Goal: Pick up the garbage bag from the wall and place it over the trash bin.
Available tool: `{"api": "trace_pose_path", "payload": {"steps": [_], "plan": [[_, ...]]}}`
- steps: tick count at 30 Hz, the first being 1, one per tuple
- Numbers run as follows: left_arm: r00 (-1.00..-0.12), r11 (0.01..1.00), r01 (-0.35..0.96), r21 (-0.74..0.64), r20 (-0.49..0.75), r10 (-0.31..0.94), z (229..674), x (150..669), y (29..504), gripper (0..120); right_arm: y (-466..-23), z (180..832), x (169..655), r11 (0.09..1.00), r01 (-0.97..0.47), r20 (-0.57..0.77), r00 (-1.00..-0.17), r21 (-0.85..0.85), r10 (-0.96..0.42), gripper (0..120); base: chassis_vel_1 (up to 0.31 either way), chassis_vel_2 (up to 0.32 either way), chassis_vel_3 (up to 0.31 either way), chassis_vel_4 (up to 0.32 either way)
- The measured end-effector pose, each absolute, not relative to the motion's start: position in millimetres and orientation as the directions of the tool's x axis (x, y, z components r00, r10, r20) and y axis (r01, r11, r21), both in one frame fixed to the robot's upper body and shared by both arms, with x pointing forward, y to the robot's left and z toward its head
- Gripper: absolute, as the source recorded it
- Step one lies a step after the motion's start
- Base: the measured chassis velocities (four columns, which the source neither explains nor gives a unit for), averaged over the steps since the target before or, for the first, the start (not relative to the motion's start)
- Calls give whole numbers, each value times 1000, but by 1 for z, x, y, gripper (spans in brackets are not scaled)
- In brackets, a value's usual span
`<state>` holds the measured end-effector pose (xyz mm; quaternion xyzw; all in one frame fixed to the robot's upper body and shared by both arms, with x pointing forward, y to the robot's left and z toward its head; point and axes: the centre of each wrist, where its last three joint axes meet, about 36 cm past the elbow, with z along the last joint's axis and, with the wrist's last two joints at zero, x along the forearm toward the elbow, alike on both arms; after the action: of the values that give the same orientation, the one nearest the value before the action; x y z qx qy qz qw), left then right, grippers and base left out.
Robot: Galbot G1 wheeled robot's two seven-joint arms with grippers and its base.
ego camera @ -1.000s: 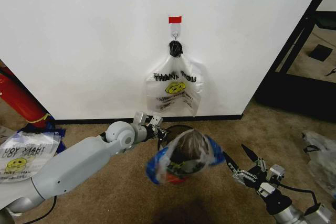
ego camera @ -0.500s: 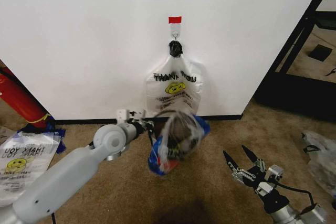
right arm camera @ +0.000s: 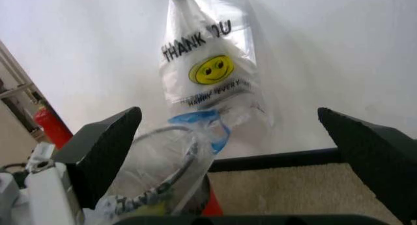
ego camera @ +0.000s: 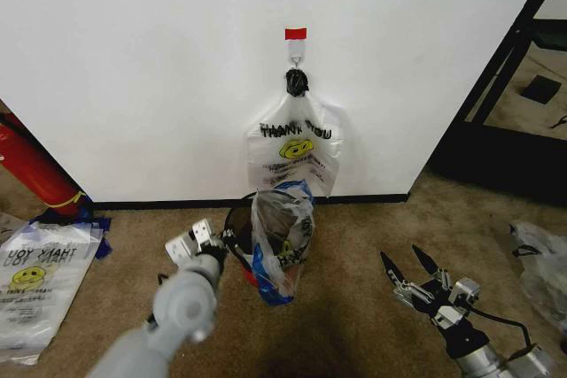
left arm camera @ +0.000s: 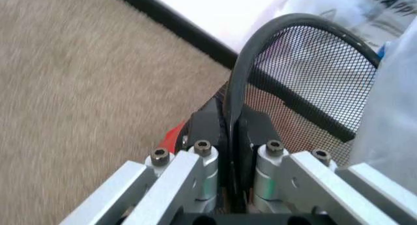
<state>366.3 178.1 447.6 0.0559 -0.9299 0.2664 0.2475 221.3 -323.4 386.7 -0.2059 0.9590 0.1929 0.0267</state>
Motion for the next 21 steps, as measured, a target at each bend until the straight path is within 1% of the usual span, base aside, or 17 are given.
{"api": "trace_pose_path", "payload": {"steps": [2,3,4,8,21], "plan": [[-866,819,-297,-492,499,-14,439,357,161,2,-323,385,219,845,-402,-120,-915,353,-385,100,0,0,0,0],[-868,813,-305,-496,496,-23,437,355,157,2,-322,385,218,845,-401,-119,-915,353,-385,100,0,0,0,0],[-875,797,-330,-506,481,-57,429,352,144,2,-321,384,216,847,-395,-113,-918,356,-380,100,0,0,0,0],[-878,774,-354,-524,472,-82,421,350,131,2,-319,383,212,851,-386,-106,-921,355,-374,100,0,0,0,0],[-883,809,-322,-492,465,-69,404,340,116,3,-309,378,205,854,-370,-102,-928,367,-358,100,0,0,0,0]]}}
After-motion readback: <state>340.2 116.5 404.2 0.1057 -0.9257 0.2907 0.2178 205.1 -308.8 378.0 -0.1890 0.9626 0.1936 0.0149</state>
